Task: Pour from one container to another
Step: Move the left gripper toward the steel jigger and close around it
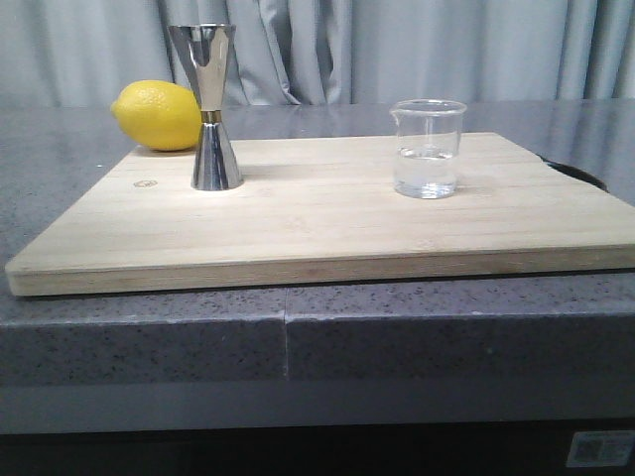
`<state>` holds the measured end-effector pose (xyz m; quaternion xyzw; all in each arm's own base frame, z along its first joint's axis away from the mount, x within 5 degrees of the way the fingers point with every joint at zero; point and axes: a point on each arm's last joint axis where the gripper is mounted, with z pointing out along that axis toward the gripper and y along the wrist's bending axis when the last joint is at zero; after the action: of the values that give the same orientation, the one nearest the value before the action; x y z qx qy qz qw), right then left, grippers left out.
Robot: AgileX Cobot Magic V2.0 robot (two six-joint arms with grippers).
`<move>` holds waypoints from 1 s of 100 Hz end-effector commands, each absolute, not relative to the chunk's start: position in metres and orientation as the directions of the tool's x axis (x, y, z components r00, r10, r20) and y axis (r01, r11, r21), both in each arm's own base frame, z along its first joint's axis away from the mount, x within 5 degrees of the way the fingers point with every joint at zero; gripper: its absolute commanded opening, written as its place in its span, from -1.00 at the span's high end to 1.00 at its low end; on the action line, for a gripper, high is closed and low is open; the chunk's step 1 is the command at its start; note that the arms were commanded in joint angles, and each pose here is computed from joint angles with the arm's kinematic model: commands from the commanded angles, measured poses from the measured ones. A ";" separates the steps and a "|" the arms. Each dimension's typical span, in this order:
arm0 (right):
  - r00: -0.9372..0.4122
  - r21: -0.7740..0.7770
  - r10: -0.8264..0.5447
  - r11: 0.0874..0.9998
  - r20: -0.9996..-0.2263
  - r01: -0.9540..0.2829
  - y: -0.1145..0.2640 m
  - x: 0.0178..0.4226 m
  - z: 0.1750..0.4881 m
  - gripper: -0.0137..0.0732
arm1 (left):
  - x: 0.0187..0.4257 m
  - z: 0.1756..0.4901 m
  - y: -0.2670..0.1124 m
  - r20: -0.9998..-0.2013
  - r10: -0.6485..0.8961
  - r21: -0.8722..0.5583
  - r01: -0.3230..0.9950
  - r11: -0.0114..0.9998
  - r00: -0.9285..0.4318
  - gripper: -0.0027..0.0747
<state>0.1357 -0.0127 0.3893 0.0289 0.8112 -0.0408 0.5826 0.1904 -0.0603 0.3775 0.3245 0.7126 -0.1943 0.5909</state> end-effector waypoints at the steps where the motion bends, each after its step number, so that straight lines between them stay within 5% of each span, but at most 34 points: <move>1: -0.215 -0.054 -0.034 0.994 -0.976 0.092 -0.013 0.137 0.407 -0.81 | 0.195 0.383 -0.063 -0.969 0.245 0.150 0.710 0.688 -0.032 -0.61; 22: -0.215 -0.054 -0.034 0.994 -0.976 0.092 -0.013 0.137 0.407 -0.81 | 0.226 0.354 -0.067 -0.950 0.296 0.117 0.772 0.624 -0.095 -0.61; 58: -0.212 -0.039 -0.020 0.995 -0.977 0.087 -0.012 0.137 0.408 -0.81 | 0.273 0.306 -0.080 -0.971 0.152 -0.088 0.865 0.493 -0.186 -0.61; 100: -0.199 -0.039 -0.021 0.995 -0.980 0.087 -0.012 0.141 0.408 -0.81 | 0.294 0.277 -0.085 -0.984 0.081 -0.113 0.911 0.396 -0.157 -0.61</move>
<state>0.1372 -0.0124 0.3898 0.0293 0.8088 -0.0381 0.5861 0.2933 -0.0806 0.2574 0.3863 0.6940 -0.3644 0.4862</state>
